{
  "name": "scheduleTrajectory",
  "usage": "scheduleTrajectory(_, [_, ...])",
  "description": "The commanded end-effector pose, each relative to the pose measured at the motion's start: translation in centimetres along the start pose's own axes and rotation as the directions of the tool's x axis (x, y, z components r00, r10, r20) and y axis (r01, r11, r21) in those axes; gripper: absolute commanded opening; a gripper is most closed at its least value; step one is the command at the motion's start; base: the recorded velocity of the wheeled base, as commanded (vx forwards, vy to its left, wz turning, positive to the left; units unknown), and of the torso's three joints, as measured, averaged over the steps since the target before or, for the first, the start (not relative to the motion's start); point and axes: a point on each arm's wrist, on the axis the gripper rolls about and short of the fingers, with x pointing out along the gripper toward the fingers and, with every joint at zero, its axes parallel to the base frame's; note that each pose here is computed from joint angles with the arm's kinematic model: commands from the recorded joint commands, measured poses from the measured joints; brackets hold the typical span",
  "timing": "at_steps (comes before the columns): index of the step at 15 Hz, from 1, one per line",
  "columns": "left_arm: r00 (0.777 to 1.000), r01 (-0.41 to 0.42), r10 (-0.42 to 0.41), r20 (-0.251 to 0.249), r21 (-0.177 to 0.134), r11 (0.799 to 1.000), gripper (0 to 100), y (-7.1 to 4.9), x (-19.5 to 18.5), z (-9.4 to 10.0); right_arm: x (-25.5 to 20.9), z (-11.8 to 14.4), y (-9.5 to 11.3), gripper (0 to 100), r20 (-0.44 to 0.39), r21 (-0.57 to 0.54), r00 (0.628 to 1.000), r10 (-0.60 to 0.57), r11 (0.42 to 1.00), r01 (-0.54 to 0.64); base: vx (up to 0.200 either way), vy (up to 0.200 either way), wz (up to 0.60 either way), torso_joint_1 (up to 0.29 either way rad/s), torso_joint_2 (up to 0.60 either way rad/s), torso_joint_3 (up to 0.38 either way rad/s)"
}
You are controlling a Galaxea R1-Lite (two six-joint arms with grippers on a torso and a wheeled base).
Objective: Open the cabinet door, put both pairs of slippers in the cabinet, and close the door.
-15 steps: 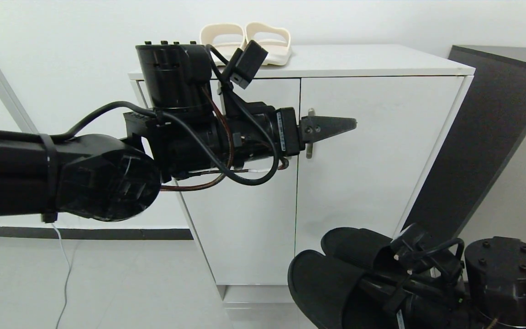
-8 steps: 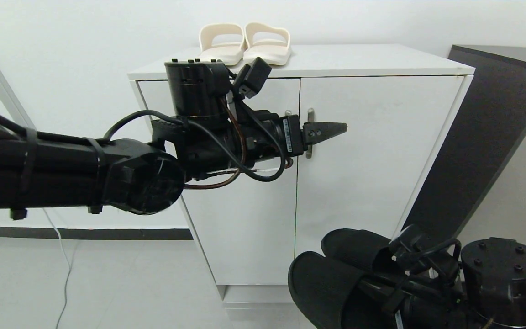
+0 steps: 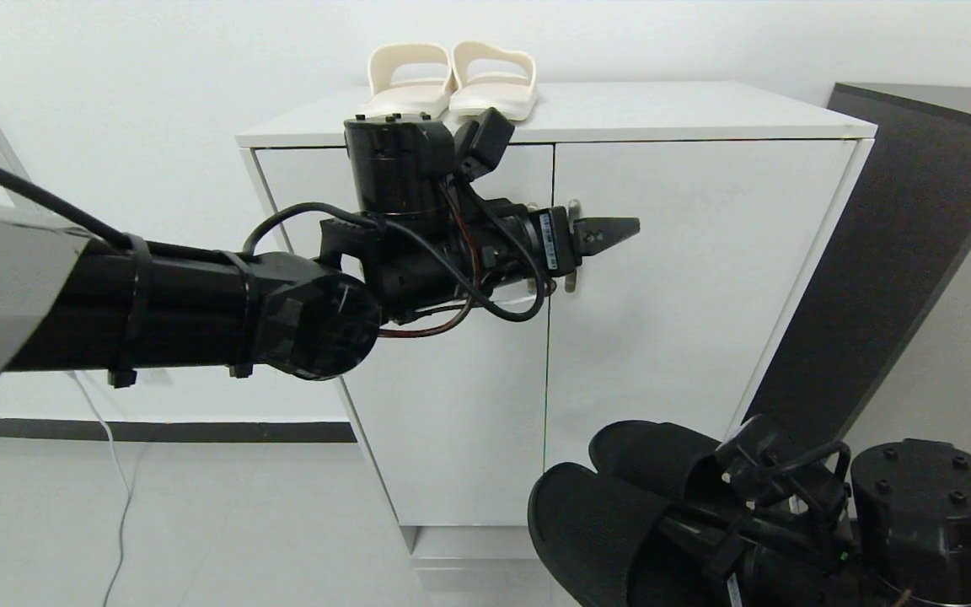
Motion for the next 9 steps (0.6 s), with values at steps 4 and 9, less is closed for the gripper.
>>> scheduleTrajectory(4, [1.0,-0.011,0.011,-0.014,-0.006,1.0,100,1.0,1.5,-1.0,-0.1,0.0,0.1,0,0.004,-0.003,1.0,0.003,1.0,-0.003,0.0,0.0,0.0,0.0,0.0,0.0])
scheduleTrajectory(9, [1.0,-0.01,0.01,-0.016,-0.007,1.0,0,1.1,1.6,-1.1,-0.1,-0.1,0.4,0,0.002,-0.008,1.0,0.018,1.0,-0.018,0.0,0.0,0.0,0.0,0.0,0.0])
